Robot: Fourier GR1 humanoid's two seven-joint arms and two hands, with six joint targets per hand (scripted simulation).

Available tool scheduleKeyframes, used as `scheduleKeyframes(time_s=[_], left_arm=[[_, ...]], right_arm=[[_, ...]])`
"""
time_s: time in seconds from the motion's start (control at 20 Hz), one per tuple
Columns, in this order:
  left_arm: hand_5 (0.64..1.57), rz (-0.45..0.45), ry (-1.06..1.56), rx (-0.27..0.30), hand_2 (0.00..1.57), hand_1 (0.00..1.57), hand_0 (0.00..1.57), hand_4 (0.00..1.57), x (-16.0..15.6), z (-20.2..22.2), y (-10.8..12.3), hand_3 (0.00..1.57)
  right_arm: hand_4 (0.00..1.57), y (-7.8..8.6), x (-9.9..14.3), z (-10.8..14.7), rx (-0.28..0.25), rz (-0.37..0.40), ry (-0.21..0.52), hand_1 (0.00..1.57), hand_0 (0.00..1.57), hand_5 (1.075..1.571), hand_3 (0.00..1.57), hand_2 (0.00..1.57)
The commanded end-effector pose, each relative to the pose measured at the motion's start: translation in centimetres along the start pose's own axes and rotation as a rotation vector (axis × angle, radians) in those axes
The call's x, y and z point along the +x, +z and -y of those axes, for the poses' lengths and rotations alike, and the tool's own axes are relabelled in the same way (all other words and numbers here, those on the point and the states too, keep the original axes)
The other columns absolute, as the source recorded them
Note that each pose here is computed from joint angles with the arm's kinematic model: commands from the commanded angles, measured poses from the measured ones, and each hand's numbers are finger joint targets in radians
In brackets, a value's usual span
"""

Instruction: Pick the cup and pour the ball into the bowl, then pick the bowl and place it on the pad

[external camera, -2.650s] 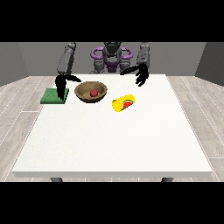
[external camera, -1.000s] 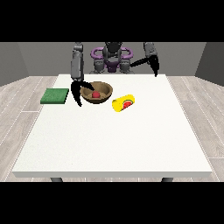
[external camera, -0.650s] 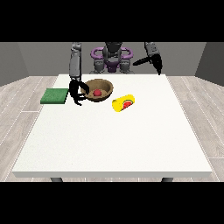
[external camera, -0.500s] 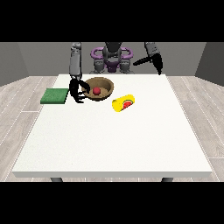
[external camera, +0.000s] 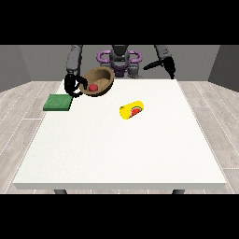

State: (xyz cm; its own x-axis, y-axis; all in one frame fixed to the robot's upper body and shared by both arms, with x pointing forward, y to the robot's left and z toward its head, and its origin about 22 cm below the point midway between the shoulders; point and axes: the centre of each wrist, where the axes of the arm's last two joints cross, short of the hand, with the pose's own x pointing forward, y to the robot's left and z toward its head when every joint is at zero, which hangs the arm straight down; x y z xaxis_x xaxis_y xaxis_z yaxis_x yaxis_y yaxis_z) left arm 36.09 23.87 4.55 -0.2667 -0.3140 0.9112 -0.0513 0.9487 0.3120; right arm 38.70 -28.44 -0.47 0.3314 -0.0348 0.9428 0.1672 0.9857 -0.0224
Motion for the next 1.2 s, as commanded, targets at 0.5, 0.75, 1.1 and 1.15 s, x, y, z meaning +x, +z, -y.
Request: scheduleKeyframes(time_s=[0.5, 0.75, 1.1, 1.15], left_arm=[[1.565, 0.041, -0.022, 0.07, 0.0, 0.0, 0.0, 0.0, -2.0, -0.8, 1.5, 0.0], [1.565, 0.191, -0.037, 0.068, 0.0, 0.0, 0.0, 0.0, 1.4, 1.1, -1.1, 0.0], [1.564, 0.388, -0.037, 0.111, 0.0, 0.0, 0.0, 0.0, 7.6, 3.4, -1.4, 0.0], [1.563, 0.411, -0.049, 0.101, 0.0, 0.0, 0.0, 0.0, 8.4, 2.0, -1.8, 0.0]], right_arm=[[1.06, 1.9, 2.2, 12.2, 0.005, 0.054, -0.067, 1.57, 1.57, 1.56, 1.57, 1.57], [1.05, 2.0, 5.7, 15.2, -0.026, 0.167, -0.15, 1.57, 1.57, 1.561, 1.57, 1.57], [1.02, 5.1, 6.6, 22.8, -0.115, 0.361, -0.094, 1.57, 1.57, 1.568, 0.78, 1.57], [1.02, 5.0, 6.8, 22.9, -0.106, 0.389, -0.109, 1.57, 1.57, 1.569, 0.35, 1.57]])
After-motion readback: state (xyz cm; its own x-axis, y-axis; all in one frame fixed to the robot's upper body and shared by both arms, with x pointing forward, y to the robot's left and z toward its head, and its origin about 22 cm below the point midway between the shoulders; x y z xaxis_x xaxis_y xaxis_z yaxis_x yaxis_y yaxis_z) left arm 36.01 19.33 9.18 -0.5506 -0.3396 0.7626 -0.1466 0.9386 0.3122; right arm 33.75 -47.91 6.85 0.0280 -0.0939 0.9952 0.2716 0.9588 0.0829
